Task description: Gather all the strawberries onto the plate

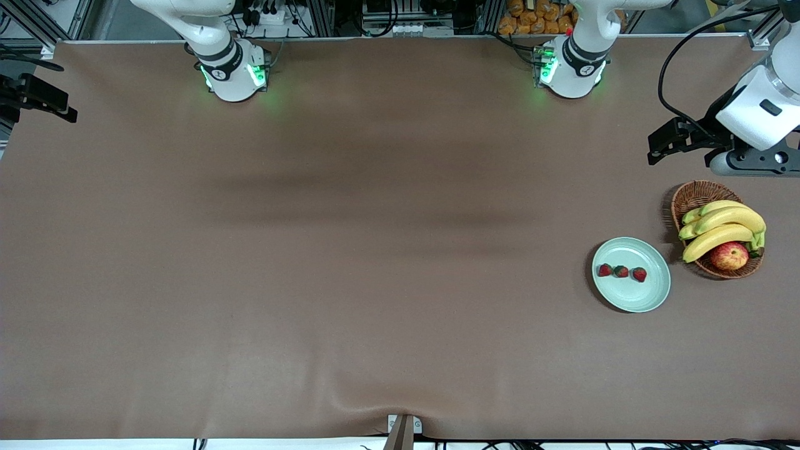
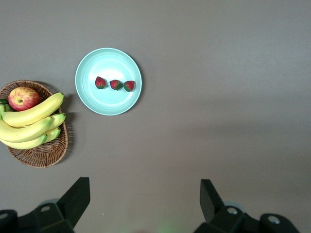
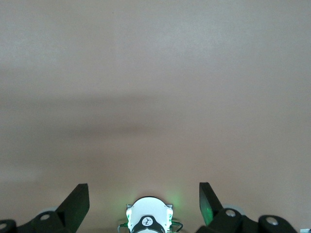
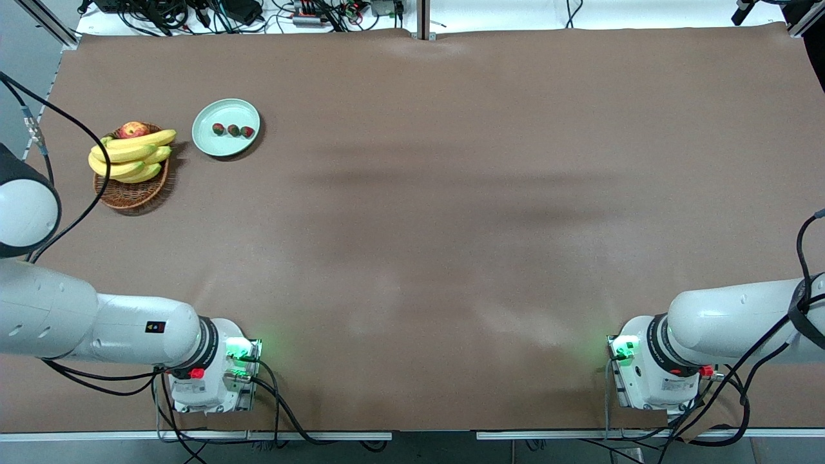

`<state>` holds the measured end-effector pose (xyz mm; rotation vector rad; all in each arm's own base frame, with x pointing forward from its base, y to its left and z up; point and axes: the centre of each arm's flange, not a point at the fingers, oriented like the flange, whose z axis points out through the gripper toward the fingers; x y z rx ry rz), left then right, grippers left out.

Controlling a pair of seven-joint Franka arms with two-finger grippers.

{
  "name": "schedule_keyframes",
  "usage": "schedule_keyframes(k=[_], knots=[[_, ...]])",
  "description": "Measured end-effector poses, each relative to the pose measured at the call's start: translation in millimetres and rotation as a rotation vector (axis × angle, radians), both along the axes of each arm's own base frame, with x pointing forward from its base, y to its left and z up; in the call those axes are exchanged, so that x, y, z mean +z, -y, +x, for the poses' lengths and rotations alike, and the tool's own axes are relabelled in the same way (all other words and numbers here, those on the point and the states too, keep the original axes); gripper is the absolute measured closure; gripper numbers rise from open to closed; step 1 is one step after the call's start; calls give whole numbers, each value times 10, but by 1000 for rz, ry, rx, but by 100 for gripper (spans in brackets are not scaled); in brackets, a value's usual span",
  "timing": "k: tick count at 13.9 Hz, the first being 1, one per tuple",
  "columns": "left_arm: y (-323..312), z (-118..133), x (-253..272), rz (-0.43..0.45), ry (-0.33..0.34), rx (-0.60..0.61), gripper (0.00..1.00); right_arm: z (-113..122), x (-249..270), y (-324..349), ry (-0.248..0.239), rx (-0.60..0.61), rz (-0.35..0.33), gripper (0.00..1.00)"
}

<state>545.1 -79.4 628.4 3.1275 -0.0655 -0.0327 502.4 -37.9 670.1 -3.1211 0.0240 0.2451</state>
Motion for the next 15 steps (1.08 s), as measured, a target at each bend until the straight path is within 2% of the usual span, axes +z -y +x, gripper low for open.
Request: schedule_keyframes(k=[4, 15], knots=[[2, 23, 8, -2, 20, 1, 0, 0, 7, 0, 2, 0, 0, 0], [-4, 24, -22, 5, 15, -3, 0, -1, 17, 0, 4, 0, 0, 0]])
